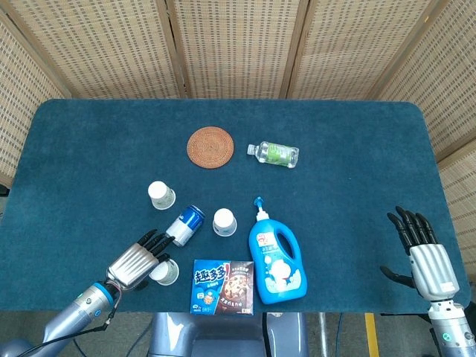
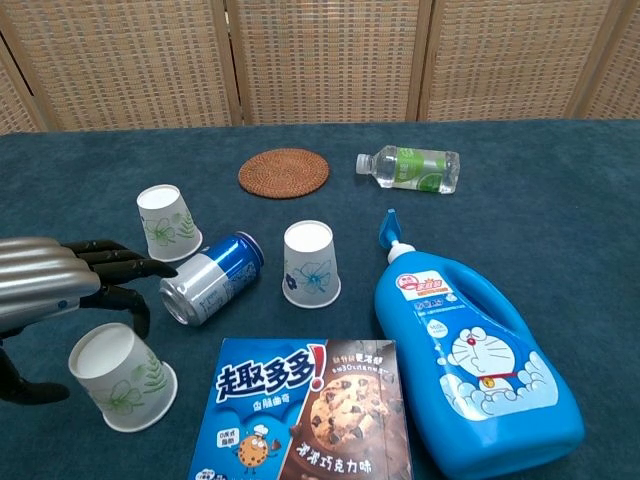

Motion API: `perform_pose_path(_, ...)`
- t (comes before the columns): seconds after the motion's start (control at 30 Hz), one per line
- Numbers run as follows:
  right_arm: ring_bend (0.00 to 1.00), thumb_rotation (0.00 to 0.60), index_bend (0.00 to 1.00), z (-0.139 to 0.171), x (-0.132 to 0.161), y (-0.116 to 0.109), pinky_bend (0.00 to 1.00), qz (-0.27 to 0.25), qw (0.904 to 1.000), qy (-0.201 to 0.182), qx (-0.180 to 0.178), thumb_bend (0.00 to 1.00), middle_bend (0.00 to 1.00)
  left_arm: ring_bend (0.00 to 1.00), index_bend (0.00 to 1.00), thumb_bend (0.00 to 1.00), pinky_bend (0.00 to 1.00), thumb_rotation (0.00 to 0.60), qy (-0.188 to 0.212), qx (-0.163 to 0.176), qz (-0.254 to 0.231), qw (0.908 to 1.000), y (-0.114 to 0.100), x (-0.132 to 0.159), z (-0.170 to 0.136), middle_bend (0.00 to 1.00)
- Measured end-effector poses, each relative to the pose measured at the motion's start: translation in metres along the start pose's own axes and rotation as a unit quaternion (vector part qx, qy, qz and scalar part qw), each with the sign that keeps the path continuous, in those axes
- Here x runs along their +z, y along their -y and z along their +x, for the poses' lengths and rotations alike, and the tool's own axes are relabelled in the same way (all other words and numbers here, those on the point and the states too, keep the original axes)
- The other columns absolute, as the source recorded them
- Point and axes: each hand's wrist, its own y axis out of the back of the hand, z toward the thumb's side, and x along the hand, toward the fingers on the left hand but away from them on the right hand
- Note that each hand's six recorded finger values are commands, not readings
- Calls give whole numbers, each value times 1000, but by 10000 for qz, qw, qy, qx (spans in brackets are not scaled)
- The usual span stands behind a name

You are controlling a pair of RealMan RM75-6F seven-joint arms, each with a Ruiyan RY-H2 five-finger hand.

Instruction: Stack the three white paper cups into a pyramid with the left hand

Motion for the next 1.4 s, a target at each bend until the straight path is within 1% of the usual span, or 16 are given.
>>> perform_pose_path(0.23, 0, 600, 24, 0, 2, 0, 0, -5, 10000, -43, -3, 111, 0, 0, 404, 290, 0, 600, -149, 223, -135, 9995, -8, -7, -1, 0)
perform_pose_path(0.37, 0, 600, 24, 0, 2, 0, 0, -6, 10000, -37, 5, 111, 0, 0, 401, 290, 0, 600, -219, 408, -264, 9986, -22, -13, -6, 0)
perform_pose_path(0.47, 0, 600, 24, 0, 2, 0, 0, -4, 10000, -39, 6, 111, 0, 0, 398, 291, 0, 600, -325, 553, -374, 9972, -35, -24, -12, 0)
perform_pose_path(0.6, 0, 600, 24, 1, 2, 0, 0, -7, 10000, -42, 3, 111, 0, 0, 398, 290, 0, 600, -585, 721, -487, 9945, -52, -47, -19, 0)
perform_pose_path(0.7, 0, 600, 24, 1, 2, 0, 0, -6, 10000, -41, 4, 111, 0, 0, 397, 290, 0, 600, -781, 756, -558, 9925, -57, -63, -21, 0)
perform_pose_path(0.9, 0, 600, 24, 1, 3, 2, 0, 36, 10000, -51, 27, 111, 0, 0, 397, 289, 0, 600, -1182, 711, -598, 9886, -56, -94, -17, 0)
perform_pose_path(1.1, 0, 600, 24, 0, 3, 3, 0, 53, 10000, -24, 54, 111, 0, 0, 395, 288, 0, 600, -1609, 645, -663, 9826, -52, -127, -2, 0)
perform_pose_path(1.4, 0, 600, 24, -1, 1, 3, 0, 30, 10000, -7, 67, 111, 0, 0, 391, 288, 0, 600, -1959, 546, -641, 9770, -52, -150, 20, 0)
